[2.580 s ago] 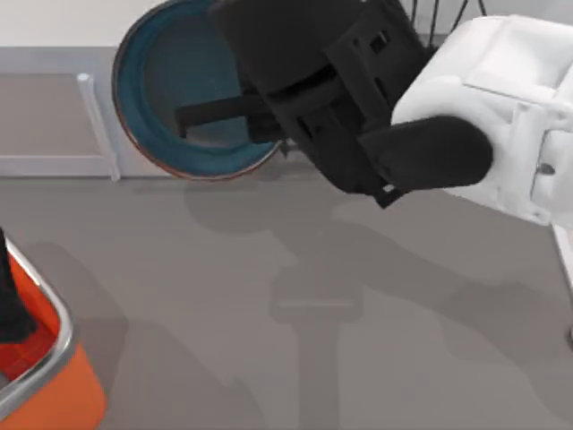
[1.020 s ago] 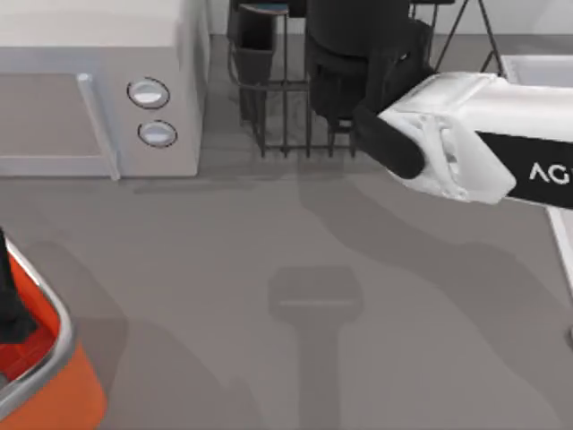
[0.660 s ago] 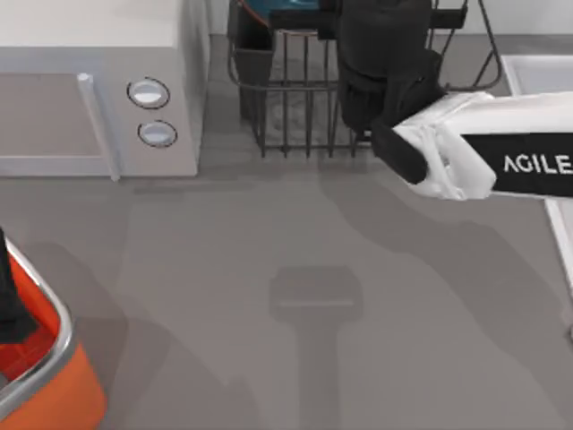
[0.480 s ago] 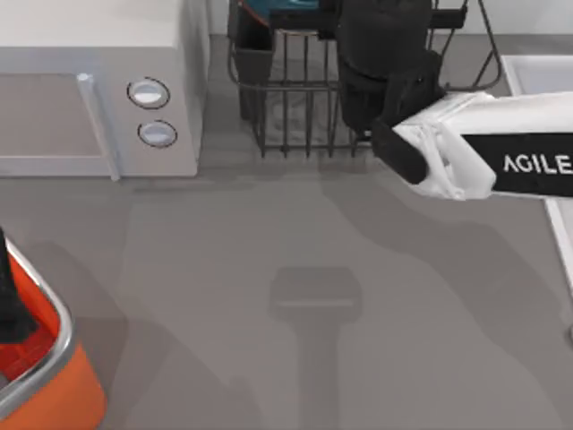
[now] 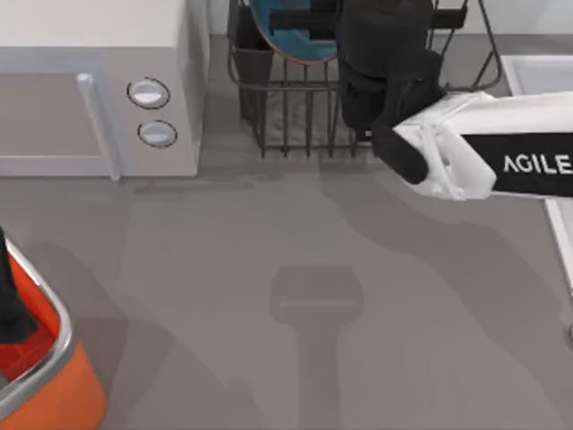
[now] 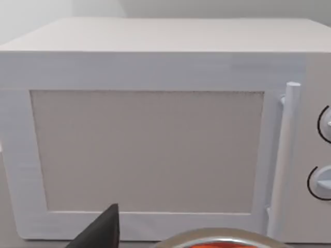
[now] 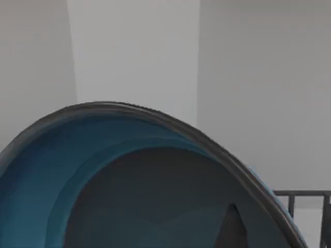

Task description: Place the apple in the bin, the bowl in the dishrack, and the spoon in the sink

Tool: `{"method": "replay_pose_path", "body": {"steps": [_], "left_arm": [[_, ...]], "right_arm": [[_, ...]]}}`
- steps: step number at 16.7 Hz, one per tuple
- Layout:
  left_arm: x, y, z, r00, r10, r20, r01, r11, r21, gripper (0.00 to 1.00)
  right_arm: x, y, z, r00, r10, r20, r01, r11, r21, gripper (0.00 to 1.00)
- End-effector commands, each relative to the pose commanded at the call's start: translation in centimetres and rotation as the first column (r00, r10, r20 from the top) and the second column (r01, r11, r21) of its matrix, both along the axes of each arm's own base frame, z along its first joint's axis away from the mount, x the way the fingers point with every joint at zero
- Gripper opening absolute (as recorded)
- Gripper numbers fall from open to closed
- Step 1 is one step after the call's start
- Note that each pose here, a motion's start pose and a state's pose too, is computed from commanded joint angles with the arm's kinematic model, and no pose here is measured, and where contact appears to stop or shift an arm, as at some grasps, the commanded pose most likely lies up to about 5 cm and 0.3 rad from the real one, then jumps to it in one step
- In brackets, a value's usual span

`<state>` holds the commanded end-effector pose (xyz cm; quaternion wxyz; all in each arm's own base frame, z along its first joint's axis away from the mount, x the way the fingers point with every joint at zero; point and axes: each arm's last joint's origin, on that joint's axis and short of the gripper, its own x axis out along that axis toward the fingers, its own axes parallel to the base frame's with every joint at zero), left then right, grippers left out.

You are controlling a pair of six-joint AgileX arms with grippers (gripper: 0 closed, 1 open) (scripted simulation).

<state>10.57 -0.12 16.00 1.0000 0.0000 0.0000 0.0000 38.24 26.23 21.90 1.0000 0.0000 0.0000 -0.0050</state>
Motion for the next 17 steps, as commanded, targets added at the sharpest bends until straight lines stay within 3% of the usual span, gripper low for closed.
{"method": "replay_pose_path", "body": {"steps": [5,17], "left_arm": [[0.0,0.0,0.0,1.000,0.000,0.000,0.000,1.000,0.000,1.00],[0.0,0.0,0.0,1.000,0.000,0.000,0.000,1.000,0.000,1.00]], "right_arm": [[0.0,0.0,0.0,1.000,0.000,0.000,0.000,1.000,0.000,0.98],[0.2,-1.1,1.0,1.000,-0.009,0.019,0.009,1.000,0.018,1.00]]}}
